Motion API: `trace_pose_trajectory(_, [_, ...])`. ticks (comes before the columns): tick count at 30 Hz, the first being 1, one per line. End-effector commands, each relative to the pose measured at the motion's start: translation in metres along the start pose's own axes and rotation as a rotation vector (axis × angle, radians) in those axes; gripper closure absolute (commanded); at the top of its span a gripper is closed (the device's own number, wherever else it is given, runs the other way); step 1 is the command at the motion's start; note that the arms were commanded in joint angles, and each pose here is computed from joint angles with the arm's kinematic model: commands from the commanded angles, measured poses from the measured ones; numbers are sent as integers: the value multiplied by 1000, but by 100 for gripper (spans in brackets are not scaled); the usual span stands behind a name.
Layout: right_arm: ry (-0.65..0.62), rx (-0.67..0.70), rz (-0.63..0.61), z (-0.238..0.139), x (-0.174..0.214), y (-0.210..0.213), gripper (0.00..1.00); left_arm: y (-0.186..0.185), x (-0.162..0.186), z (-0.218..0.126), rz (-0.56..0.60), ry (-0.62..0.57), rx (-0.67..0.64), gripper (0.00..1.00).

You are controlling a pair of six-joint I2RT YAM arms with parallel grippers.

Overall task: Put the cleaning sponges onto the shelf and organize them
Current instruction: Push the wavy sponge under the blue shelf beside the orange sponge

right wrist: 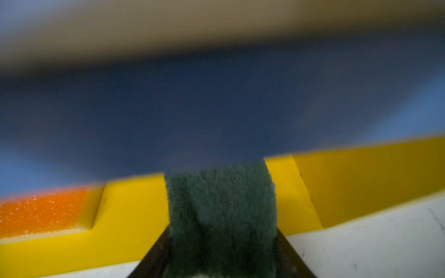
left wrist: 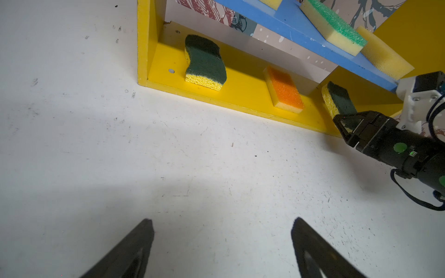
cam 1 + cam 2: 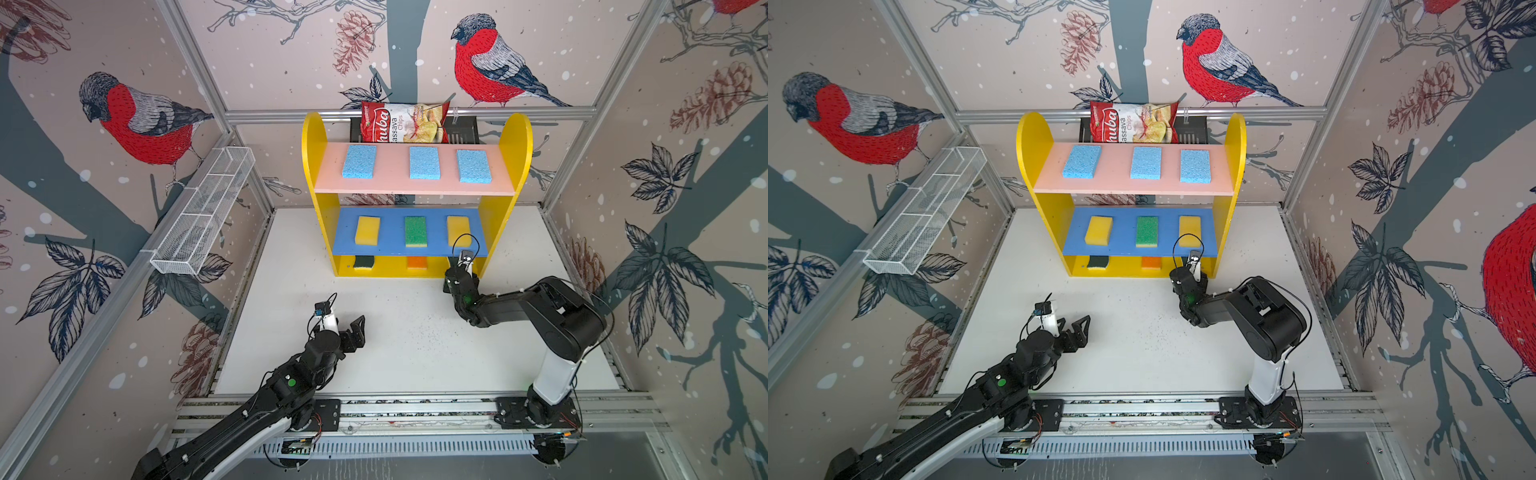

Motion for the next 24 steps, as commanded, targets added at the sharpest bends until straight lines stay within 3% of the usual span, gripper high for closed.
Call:
trace_pose_trajectory(1, [31,-16,-35,5,7,1,44,-6,-7,0,3,-36,29,10])
trace_pose_trajectory(24, [112,8,-64,12,30,0,40,-5,-7,3,7,-38,13,10])
Point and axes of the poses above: each gripper's point midway between its finger pads, its own z axis out along the fingers, its own y axis along the line the jaws close on, x = y × z, the point moved 3 cm from there along -z, back along the fingers, and after that the axes turned 12 degrees about -z, right-handed, at the moved point
